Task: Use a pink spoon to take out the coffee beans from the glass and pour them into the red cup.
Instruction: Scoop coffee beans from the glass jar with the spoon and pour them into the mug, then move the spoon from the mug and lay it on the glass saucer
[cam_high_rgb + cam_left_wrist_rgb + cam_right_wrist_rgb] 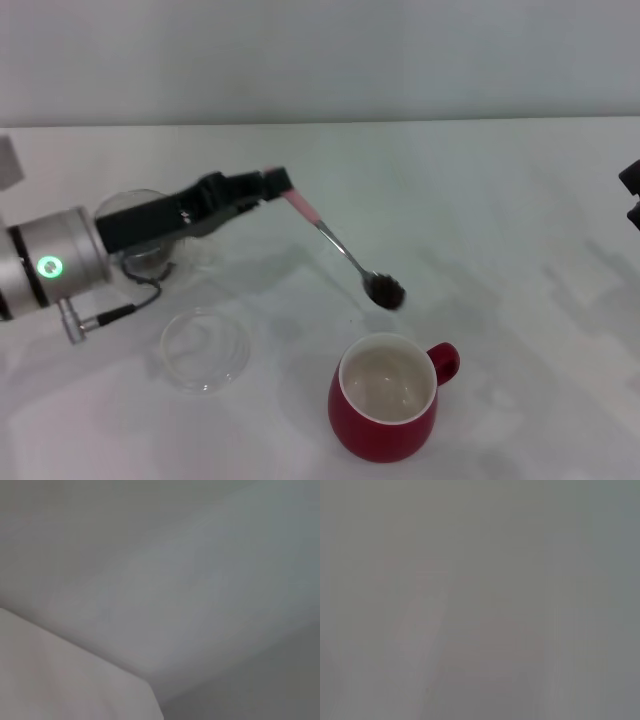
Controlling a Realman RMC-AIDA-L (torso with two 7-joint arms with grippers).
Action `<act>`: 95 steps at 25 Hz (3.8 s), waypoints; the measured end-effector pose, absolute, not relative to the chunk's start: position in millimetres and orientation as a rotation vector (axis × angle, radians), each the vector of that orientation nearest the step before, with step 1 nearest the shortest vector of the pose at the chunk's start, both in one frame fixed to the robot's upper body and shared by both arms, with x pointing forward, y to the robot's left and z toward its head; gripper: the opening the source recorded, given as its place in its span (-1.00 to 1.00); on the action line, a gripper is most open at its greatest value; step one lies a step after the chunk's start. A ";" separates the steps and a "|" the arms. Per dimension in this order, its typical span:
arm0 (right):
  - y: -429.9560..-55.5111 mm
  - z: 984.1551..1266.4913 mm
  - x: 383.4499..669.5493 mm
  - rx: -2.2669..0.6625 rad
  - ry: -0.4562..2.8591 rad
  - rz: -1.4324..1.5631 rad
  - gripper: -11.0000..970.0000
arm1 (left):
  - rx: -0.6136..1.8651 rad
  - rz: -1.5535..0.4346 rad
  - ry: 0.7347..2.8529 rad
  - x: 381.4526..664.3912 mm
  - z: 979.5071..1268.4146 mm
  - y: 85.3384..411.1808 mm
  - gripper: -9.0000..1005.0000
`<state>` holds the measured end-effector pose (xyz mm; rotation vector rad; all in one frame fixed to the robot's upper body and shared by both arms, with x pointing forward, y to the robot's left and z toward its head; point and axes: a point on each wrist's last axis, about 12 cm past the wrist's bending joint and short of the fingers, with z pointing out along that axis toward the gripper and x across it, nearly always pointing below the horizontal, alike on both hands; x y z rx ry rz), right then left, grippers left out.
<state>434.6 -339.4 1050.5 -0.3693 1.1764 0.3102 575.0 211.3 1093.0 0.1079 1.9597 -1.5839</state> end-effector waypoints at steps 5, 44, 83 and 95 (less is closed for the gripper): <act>-339.9 1051.1 431.2 -0.361 1.168 0.323 0.49 | 0.185 -1.610 1.983 569.5 1091.5 201.1 -0.75; -338.4 1045.6 420.4 -0.324 1.196 0.364 0.49 | 0.787 -1.308 2.026 589.9 1147.4 167.7 -0.75; -340.2 1054.1 433.2 -0.380 1.152 0.329 0.49 | -0.070 -1.102 1.917 496.8 1051.3 334.6 -0.75; -339.4 1055.0 431.6 -0.375 1.141 0.338 0.49 | -0.078 -1.079 1.918 512.2 1039.7 317.4 -0.75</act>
